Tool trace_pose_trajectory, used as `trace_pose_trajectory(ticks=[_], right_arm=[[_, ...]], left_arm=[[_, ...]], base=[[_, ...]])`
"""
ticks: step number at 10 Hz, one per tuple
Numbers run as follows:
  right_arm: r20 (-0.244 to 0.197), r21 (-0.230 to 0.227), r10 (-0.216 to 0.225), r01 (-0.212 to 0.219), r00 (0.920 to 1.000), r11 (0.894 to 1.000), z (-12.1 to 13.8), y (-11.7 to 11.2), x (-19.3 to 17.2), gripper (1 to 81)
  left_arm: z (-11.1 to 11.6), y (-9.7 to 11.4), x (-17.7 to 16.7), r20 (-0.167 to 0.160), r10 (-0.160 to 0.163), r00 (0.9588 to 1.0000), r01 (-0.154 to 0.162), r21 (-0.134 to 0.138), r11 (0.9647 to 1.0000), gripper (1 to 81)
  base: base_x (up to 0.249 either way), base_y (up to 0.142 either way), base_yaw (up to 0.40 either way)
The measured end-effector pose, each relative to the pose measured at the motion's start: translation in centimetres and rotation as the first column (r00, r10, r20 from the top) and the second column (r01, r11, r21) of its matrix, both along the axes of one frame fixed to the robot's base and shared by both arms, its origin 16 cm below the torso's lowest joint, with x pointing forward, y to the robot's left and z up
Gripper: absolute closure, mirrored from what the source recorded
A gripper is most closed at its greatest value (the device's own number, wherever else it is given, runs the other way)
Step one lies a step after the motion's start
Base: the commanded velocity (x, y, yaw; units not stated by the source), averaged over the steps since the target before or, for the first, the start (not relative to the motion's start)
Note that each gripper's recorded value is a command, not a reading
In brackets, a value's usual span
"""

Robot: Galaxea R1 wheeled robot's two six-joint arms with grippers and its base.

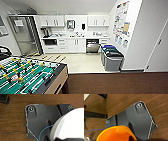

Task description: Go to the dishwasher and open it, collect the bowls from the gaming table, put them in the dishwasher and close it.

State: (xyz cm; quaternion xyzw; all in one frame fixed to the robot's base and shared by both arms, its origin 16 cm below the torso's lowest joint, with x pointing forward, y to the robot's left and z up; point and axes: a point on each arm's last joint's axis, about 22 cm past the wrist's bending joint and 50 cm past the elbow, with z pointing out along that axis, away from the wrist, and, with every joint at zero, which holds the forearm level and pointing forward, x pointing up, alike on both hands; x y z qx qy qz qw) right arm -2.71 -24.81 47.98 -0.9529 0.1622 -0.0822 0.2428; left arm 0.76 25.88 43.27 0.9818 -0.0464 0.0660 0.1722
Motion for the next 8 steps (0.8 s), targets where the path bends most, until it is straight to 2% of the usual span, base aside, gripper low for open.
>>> trace_pose_trajectory(ticks=[8], right_arm=[[0.003, 0.001, -0.003, 0.003, 1.0000, 1.000, 0.04, 0.02, -0.07, 81.1]], left_arm=[[0.00, -0.04, -0.06, 0.000, 0.000, 1.0000, 0.000, -0.001, 1.0000, 81.1]], base=[[0.159, 0.000, 0.000]])
